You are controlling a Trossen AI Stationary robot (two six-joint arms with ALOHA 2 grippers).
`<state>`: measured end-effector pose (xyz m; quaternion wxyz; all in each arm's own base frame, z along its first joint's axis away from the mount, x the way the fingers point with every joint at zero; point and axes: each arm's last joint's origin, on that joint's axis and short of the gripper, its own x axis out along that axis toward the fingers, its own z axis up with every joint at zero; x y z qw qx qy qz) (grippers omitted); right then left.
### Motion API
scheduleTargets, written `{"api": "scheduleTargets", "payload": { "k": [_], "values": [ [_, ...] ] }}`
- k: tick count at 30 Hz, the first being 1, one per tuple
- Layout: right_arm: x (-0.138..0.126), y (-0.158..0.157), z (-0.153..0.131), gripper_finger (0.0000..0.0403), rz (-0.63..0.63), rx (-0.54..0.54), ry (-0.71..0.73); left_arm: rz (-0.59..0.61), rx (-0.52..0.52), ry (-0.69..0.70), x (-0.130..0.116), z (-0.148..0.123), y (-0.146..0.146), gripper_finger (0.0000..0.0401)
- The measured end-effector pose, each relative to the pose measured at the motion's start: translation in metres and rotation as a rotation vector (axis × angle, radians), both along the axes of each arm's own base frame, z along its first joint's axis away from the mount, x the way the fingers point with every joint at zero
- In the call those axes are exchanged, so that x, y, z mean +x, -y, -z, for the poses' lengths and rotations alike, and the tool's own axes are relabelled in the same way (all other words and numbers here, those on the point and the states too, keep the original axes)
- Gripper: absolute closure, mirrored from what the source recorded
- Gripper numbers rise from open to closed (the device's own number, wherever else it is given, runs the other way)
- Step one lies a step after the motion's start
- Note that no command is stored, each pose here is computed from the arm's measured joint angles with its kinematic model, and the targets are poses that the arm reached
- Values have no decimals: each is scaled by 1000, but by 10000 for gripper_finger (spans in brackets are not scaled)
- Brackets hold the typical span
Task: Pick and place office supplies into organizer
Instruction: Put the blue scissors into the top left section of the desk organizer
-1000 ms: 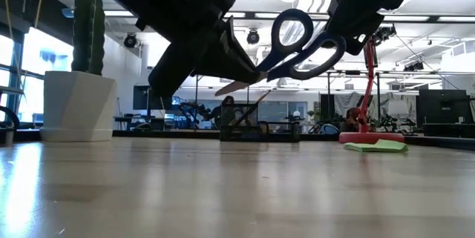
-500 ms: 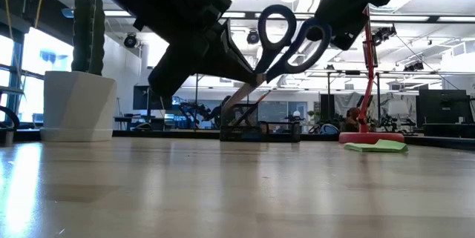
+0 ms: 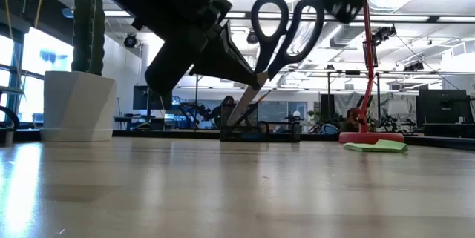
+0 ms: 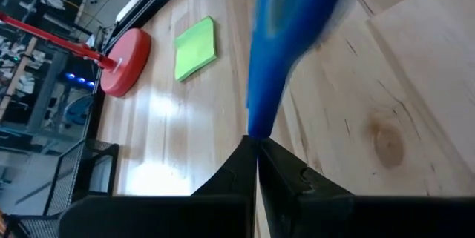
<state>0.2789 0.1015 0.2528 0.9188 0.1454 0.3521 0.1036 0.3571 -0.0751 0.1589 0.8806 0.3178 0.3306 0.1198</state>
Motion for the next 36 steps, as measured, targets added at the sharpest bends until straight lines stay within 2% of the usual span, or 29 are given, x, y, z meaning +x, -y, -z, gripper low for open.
{"api": "scheduleTargets", "payload": {
  "k": [3,7,12,14,18,24,28,32,36],
  "values": [
    [-16,7,-22,237,33,-29,68,0,-13,3,0,0,0,400],
    [-43,18,-43,214,138,-160,114,17,-52,19,0,-3,1,400],
    [-66,17,-41,200,247,-343,46,39,-110,65,0,-13,2,400],
    [-66,10,-32,199,238,-359,47,40,-137,92,-2,-21,2,400],
    [-59,-13,-9,199,178,-374,155,67,-211,147,-5,-37,0,400],
    [-55,-30,10,198,199,-503,312,232,-478,325,-7,-60,-15,401],
    [-49,-31,15,198,228,-494,338,290,-597,402,-9,-59,-30,401],
    [-41,-26,13,198,277,-504,375,276,-644,409,-10,-53,-38,401],
    [-31,-20,9,198,282,-449,424,270,-655,403,-11,-51,-37,401]
  ]
}}
